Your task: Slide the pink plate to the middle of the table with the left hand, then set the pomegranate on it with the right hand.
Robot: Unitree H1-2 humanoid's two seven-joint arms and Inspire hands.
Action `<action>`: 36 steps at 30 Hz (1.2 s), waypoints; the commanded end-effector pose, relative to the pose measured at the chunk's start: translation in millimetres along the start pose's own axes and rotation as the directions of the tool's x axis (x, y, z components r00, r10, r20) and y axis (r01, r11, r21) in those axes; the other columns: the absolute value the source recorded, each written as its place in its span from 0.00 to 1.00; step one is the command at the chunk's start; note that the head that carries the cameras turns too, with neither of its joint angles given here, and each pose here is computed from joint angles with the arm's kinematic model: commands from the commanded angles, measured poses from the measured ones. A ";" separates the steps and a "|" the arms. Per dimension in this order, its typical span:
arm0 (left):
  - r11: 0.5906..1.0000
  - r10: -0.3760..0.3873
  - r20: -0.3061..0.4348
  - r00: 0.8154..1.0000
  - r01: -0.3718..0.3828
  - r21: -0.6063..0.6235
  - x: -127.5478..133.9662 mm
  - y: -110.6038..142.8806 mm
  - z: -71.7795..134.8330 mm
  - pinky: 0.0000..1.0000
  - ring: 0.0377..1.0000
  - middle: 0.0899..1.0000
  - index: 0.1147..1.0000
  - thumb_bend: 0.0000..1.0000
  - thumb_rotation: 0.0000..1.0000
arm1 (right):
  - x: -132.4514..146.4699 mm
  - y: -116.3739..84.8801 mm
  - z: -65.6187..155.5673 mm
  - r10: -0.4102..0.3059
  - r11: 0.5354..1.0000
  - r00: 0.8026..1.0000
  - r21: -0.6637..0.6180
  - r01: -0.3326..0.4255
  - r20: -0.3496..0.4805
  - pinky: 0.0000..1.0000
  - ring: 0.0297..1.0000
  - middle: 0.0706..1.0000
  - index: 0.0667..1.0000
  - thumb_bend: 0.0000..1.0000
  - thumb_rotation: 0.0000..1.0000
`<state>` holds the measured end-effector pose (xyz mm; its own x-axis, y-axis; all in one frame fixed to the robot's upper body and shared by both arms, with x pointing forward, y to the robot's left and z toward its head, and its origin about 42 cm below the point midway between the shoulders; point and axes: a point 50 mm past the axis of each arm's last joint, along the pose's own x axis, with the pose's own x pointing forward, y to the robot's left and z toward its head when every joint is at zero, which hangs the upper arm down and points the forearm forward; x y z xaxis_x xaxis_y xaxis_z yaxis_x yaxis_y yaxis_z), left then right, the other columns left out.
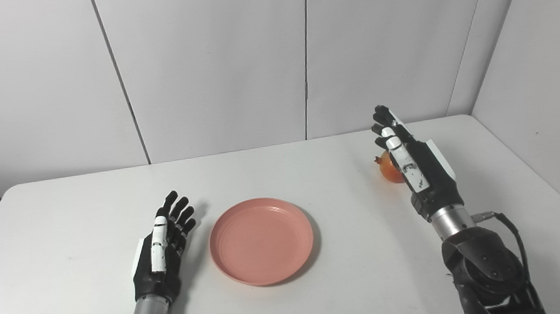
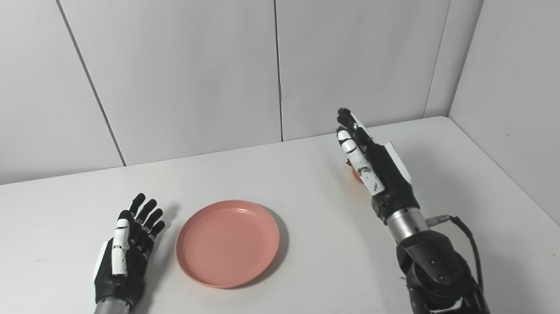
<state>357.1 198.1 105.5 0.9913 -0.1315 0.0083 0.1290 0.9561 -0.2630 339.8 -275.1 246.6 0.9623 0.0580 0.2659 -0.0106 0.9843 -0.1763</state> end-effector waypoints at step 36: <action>1.000 -0.003 -0.068 0.998 0.001 -0.031 -5.5 14.6 -14.9 0.94 0.93 0.93 0.91 0.39 1.00 | 70.2 -80.2 14.0 -0.093 0.666 0.970 -0.739 -0.107 -0.224 0.80 0.92 0.98 0.99 1.00 0.55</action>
<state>359.3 201.3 105.1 0.9886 -0.1500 0.0144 0.1475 0.9434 -0.2970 395.7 -344.5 261.7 0.9968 -0.0759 -0.0242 0.0223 0.5581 -0.8295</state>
